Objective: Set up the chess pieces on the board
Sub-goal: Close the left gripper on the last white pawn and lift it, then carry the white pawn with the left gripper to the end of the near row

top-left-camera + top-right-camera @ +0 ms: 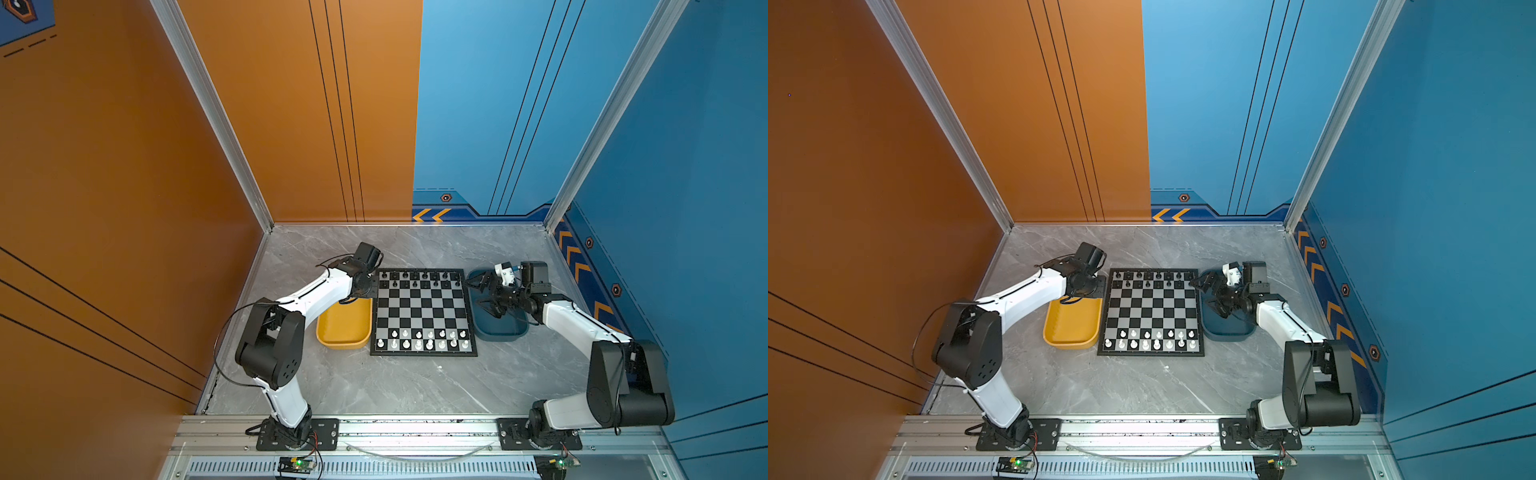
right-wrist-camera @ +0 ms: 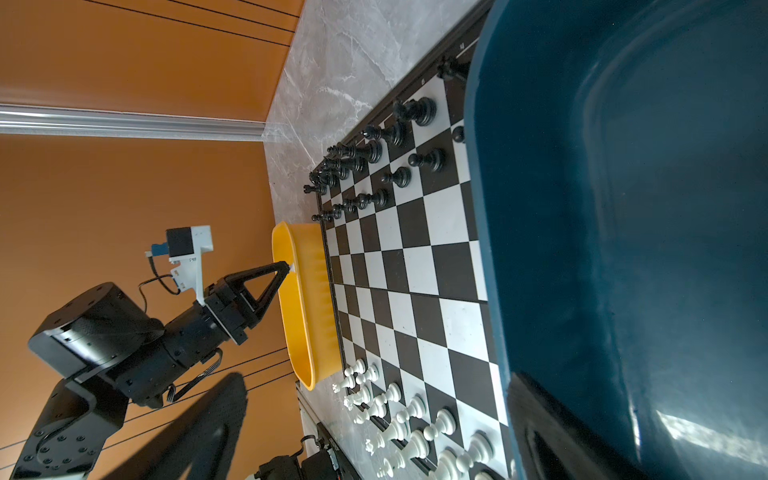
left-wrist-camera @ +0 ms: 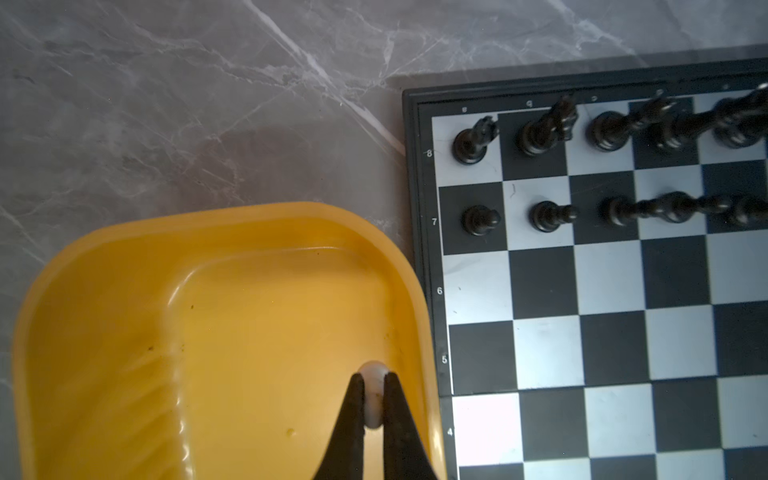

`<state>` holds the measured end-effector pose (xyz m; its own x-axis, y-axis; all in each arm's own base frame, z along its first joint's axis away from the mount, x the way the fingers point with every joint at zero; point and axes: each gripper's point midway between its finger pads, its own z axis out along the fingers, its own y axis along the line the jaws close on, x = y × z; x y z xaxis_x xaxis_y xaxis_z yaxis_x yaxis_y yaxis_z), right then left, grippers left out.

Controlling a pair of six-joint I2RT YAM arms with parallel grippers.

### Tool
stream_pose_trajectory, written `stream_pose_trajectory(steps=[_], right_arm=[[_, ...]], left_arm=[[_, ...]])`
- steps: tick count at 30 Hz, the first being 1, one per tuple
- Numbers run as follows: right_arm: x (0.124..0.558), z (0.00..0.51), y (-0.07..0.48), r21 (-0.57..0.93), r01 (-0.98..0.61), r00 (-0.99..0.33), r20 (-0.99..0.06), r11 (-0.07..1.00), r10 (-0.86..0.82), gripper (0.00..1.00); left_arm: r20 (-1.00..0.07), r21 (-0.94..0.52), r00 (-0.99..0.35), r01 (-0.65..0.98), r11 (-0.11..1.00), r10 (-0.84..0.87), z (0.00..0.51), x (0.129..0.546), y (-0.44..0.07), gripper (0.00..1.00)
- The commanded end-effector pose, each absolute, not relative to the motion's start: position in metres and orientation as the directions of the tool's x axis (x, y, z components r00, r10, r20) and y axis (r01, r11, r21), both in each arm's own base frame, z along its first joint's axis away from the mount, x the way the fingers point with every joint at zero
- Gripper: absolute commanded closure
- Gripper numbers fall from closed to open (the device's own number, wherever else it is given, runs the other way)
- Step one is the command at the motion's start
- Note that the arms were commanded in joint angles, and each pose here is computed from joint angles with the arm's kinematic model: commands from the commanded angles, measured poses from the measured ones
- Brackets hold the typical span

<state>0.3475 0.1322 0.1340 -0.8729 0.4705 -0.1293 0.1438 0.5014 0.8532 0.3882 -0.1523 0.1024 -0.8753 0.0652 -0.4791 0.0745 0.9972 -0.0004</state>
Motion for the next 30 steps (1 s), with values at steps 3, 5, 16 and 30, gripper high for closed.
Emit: stream_pose_trajectory(steps=[3,5,16,30], right_arm=[[0.348,0.143,0.132,0.852,0.117,-0.865,-0.166,0.511,0.475,0.0],[0.347,0.142,0.133,0.852,0.119,-0.866,-0.163,0.511,0.473,0.0],[0.345,0.144,0.132,0.851,0.114,-0.862,-0.172,0.513,0.477,0.0],[0.343,0.145,0.136,0.853,0.104,-0.864,-0.177,0.512,0.471,0.0]], left_arm=[[-0.504,0.042,-0.856,0.113,0.993,0.119,0.13,0.377,-0.153,1.0],[-0.512,0.045,-0.849,0.126,0.991,0.131,0.136,0.373,-0.156,1.0],[-0.55,0.088,-0.808,0.195,0.977,0.211,0.167,0.344,-0.165,1.0],[-0.527,0.077,-0.794,0.31,0.948,0.303,0.166,0.31,-0.19,1.0]])
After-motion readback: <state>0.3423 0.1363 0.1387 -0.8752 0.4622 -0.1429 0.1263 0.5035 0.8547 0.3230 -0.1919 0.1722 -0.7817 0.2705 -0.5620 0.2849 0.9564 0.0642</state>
